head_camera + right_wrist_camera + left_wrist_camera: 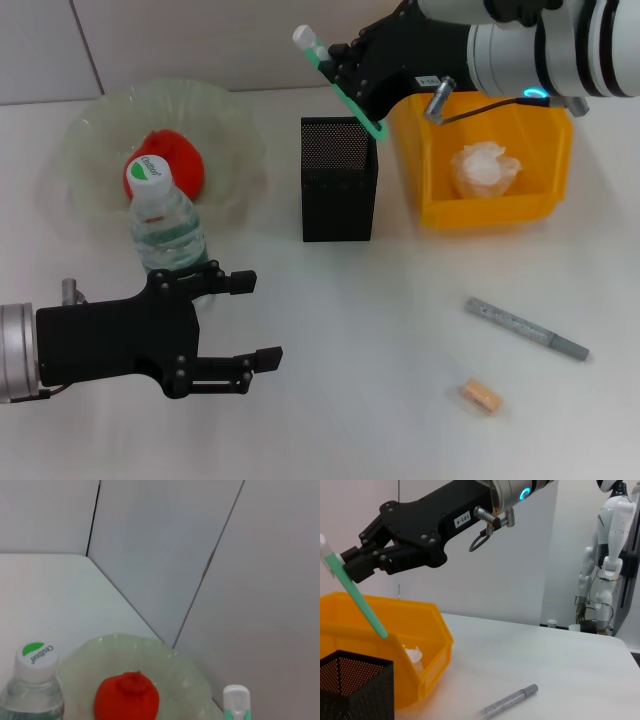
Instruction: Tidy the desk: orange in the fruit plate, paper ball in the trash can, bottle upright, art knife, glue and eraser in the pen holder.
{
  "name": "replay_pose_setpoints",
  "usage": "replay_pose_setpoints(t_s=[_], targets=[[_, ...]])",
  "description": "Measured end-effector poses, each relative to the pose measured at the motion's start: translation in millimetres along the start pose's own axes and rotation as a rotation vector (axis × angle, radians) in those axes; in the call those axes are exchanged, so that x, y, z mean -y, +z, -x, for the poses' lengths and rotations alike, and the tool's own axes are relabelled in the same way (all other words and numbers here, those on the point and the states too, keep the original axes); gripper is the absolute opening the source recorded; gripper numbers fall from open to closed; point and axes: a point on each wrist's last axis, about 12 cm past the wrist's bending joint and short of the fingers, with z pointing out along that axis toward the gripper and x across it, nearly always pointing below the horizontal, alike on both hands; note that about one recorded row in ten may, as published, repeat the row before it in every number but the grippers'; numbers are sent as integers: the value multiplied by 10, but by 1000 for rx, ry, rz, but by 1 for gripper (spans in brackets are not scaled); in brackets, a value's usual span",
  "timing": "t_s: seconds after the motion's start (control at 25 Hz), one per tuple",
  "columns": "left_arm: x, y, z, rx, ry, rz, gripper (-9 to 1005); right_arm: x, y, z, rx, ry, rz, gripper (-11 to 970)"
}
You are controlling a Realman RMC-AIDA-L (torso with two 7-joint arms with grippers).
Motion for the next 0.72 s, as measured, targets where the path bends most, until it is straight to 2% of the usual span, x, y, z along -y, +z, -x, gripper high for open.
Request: replay_pose_setpoints(t_s=[0.44,0.72], targets=[[1,1,-1,-1,0,-1,861,-53,-21,-87,105,-40,37,79],[-1,5,4,-1,1,-2,861,-46,3,-196,101,-47,24,80]])
